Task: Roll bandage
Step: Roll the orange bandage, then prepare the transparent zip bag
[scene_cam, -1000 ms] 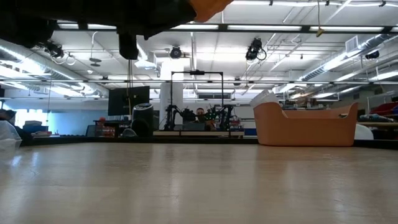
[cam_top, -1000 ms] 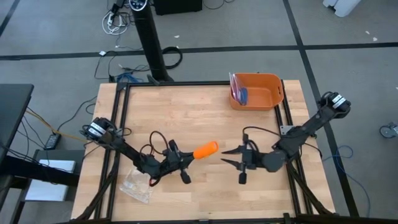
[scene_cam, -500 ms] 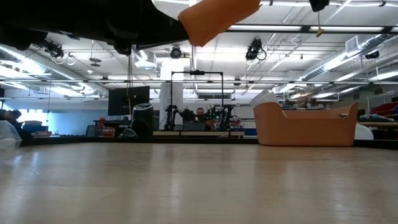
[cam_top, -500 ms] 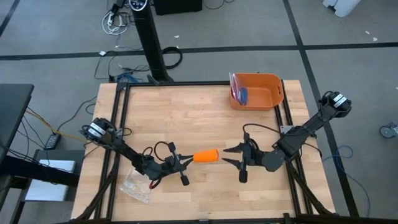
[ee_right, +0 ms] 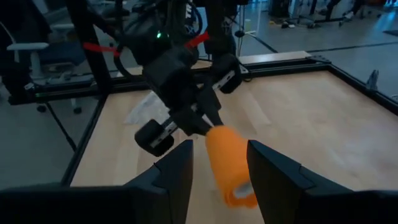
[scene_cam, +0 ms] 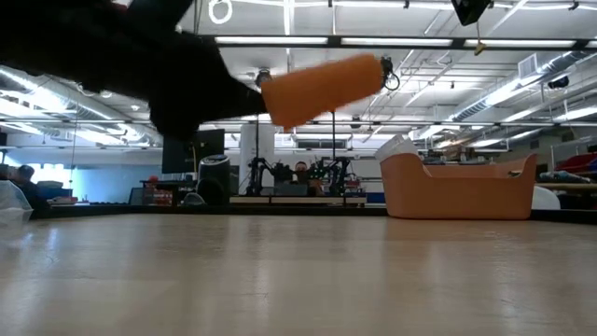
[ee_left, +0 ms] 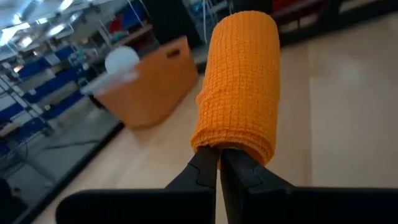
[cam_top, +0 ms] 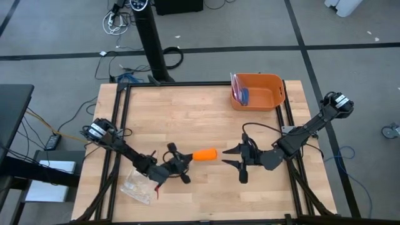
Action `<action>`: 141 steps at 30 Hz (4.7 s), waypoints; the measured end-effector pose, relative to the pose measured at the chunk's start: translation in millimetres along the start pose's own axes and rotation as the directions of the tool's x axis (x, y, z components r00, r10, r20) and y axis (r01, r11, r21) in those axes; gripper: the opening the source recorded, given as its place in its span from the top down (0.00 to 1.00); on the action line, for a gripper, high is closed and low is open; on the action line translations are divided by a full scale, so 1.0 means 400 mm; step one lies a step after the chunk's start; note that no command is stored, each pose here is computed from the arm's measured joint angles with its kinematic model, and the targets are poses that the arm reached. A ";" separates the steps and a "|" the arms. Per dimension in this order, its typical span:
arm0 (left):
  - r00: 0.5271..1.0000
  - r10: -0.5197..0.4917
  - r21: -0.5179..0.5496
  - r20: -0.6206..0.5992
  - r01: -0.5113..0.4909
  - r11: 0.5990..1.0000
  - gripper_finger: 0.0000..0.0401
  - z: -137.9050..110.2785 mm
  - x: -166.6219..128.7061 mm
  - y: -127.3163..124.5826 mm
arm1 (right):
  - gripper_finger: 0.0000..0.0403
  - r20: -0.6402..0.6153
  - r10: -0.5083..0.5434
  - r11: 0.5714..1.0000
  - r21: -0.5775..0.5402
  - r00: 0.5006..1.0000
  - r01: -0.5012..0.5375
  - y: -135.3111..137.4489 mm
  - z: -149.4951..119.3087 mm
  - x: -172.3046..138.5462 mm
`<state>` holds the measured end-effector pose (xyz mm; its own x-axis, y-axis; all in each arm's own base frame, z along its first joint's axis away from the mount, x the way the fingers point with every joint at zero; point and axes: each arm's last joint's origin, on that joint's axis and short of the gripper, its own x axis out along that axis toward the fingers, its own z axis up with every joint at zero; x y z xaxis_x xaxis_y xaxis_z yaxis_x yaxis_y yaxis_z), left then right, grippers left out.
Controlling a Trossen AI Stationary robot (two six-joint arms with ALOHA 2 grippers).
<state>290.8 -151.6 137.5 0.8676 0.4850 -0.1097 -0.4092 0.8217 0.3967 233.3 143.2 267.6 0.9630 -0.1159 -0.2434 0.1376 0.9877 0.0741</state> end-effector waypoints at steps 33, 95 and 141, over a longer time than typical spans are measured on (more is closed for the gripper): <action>0.669 -0.497 -0.295 -0.553 0.401 0.867 0.66 -0.040 0.178 0.061 | 0.62 -0.045 -0.014 0.999 -0.031 0.999 0.013 -0.005 -0.013 0.000; 0.294 -0.362 -0.235 -0.885 0.388 0.891 0.74 0.237 -0.433 -0.084 | 0.62 -0.128 0.015 0.999 -0.031 0.992 -0.019 -0.009 -0.032 0.000; 0.599 -0.279 0.012 -0.750 0.435 0.900 0.93 0.116 -0.139 0.104 | 0.62 -0.150 0.056 0.995 -0.073 0.987 -0.068 0.007 -0.041 -0.014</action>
<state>238.6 -158.4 202.3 0.4219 0.2857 -0.8605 0.0125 0.9472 0.3205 224.5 148.6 253.2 0.9234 -0.0431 -0.3814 0.0548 0.9983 0.0199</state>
